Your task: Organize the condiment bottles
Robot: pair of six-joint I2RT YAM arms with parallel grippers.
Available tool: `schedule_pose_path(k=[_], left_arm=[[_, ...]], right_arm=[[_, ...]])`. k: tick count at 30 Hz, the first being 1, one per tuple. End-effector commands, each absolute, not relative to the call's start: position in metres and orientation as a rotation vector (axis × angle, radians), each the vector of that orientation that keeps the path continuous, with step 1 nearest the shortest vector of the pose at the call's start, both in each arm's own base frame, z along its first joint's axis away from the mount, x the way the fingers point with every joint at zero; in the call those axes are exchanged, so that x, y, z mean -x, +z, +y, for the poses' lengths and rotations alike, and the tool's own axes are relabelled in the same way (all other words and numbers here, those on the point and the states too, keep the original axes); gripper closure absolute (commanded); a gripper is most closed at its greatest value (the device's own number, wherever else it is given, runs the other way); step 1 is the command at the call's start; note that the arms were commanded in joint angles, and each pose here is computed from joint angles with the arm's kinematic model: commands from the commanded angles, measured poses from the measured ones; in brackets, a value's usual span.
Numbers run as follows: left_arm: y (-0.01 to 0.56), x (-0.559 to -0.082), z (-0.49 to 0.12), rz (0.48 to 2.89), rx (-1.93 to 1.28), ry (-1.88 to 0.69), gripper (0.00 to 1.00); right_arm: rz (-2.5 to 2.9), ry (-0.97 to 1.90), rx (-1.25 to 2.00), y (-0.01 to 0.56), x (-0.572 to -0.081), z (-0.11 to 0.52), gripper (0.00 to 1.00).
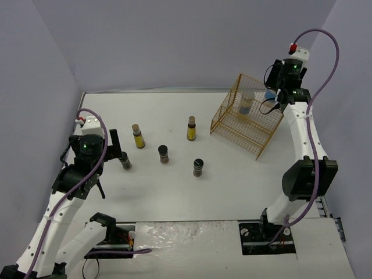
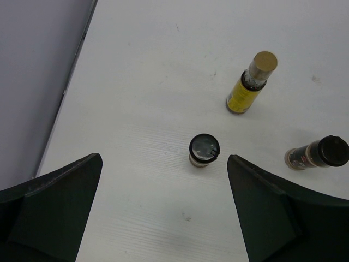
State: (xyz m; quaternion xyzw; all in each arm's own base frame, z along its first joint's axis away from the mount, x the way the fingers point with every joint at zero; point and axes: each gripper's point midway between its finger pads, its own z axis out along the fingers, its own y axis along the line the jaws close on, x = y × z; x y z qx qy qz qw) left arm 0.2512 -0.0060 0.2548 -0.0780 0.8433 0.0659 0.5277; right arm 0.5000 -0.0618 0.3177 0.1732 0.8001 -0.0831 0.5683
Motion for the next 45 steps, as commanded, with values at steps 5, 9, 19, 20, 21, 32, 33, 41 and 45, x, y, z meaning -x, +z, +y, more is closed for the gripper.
schedule_pose_path(k=[5, 9, 19, 20, 21, 32, 33, 41, 45], left_arm=[[0.271, -0.258, -0.009, 1.948, 0.179, 0.138, 0.03], [0.271, -0.258, -0.009, 1.948, 0.175, 0.137, 0.03], [0.271, -0.258, -0.010, 1.948, 0.172, 0.136, 0.03], [0.271, -0.258, -0.010, 1.948, 0.171, 0.137, 0.03], [0.271, -0.258, -0.010, 1.948, 0.170, 0.137, 0.03], [0.271, -0.259, -0.011, 1.949, 0.166, 0.131, 0.03], [0.271, -0.259, -0.011, 1.949, 0.166, 0.130, 0.03], [0.270, -0.259, -0.012, 1.952, 0.163, 0.124, 0.03], [0.270, -0.259, -0.013, 1.954, 0.161, 0.121, 0.03]], right_arm=[[1.754, -0.136, -0.423, 0.319, -0.524, -0.061, 1.00], [1.809, -0.137, -0.420, 0.285, -0.531, -0.059, 0.96], [1.873, -0.118, -0.439, 0.240, -0.534, -0.056, 0.70], [1.877, -0.115, -0.440, 0.237, -0.534, -0.055, 0.64], [1.882, -0.114, -0.439, 0.234, -0.533, -0.054, 0.60], [1.825, -0.045, -0.389, 0.273, -0.522, -0.040, 0.17], [1.819, -0.044, -0.378, 0.279, -0.520, -0.039, 0.16], [1.809, 0.103, 0.072, 0.313, -0.500, 0.072, 0.11], [1.791, 0.250, 0.351, 0.308, -0.477, 0.157, 0.08]])
